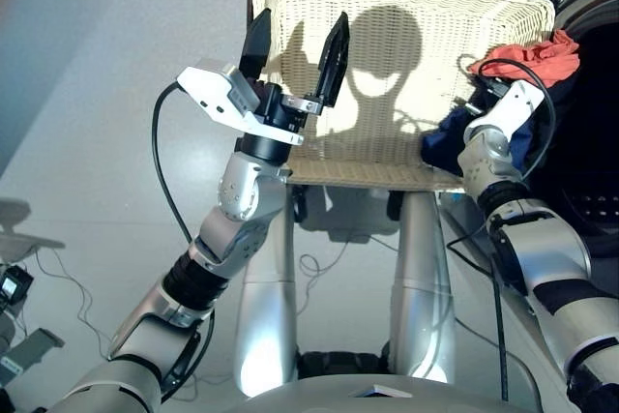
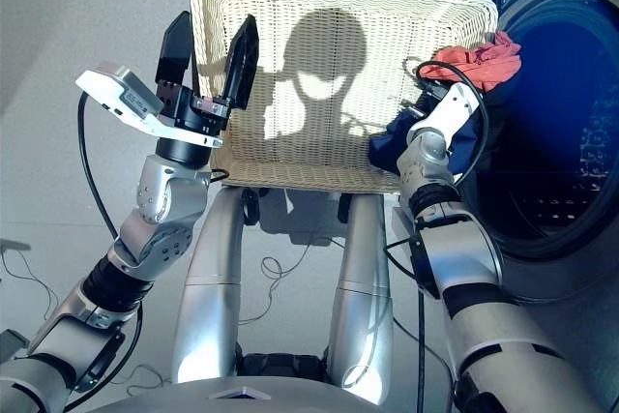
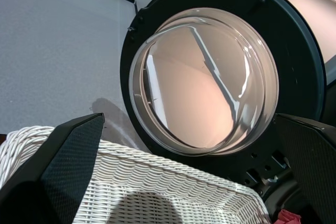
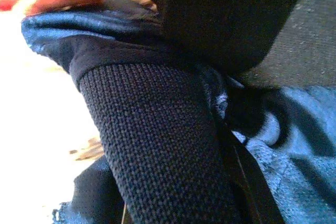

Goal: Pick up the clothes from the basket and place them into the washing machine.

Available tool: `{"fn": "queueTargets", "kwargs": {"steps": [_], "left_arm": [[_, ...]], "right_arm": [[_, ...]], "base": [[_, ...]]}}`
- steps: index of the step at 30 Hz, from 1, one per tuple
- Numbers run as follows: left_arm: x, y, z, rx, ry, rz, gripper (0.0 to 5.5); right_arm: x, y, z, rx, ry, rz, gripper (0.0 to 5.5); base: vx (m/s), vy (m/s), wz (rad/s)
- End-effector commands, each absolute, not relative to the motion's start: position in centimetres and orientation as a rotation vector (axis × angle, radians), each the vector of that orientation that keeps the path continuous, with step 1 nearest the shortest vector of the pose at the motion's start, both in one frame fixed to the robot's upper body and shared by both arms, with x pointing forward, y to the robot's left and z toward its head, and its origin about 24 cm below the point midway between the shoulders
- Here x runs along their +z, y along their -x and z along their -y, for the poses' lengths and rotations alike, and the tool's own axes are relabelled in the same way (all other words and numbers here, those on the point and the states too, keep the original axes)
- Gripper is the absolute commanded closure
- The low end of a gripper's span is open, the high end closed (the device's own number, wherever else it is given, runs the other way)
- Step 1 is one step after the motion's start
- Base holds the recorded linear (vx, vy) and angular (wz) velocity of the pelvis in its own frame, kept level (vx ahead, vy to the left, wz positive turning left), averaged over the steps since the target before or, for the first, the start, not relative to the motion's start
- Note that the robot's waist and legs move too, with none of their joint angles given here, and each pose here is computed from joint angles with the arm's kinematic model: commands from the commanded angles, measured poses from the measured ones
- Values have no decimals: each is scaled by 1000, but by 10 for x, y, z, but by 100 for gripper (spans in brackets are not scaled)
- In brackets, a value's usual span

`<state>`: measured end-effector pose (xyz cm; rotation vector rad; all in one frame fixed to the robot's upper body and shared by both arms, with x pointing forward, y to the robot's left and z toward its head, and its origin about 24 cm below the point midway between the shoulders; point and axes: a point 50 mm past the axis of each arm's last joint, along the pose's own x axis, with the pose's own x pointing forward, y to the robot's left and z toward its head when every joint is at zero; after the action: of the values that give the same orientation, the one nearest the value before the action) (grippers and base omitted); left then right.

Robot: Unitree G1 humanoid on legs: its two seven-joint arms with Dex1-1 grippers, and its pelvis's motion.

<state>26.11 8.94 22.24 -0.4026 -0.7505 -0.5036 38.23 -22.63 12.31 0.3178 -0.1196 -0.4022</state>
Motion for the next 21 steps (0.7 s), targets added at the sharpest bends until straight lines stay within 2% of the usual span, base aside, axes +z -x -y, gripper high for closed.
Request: {"fn": "queueTargets", "kwargs": {"steps": [1,5,11,21], "left_arm": [[243,-238,-102,-484,386,923,0],[244,-237,-106,-452,368,947,0],[249,-233,-112,-426,353,999,0],[251,-232,-111,-438,365,1014,0]], "right_arm": [[154,-363,234,-402,-290,382,550],[165,-337,244,-473,-277,529,550],[182,-316,268,-677,-143,662,550],[206,-313,313,-933,-91,708,550]], "base": [[0,0,0],[0,0,0],[0,0,0],[0,0,0]]}}
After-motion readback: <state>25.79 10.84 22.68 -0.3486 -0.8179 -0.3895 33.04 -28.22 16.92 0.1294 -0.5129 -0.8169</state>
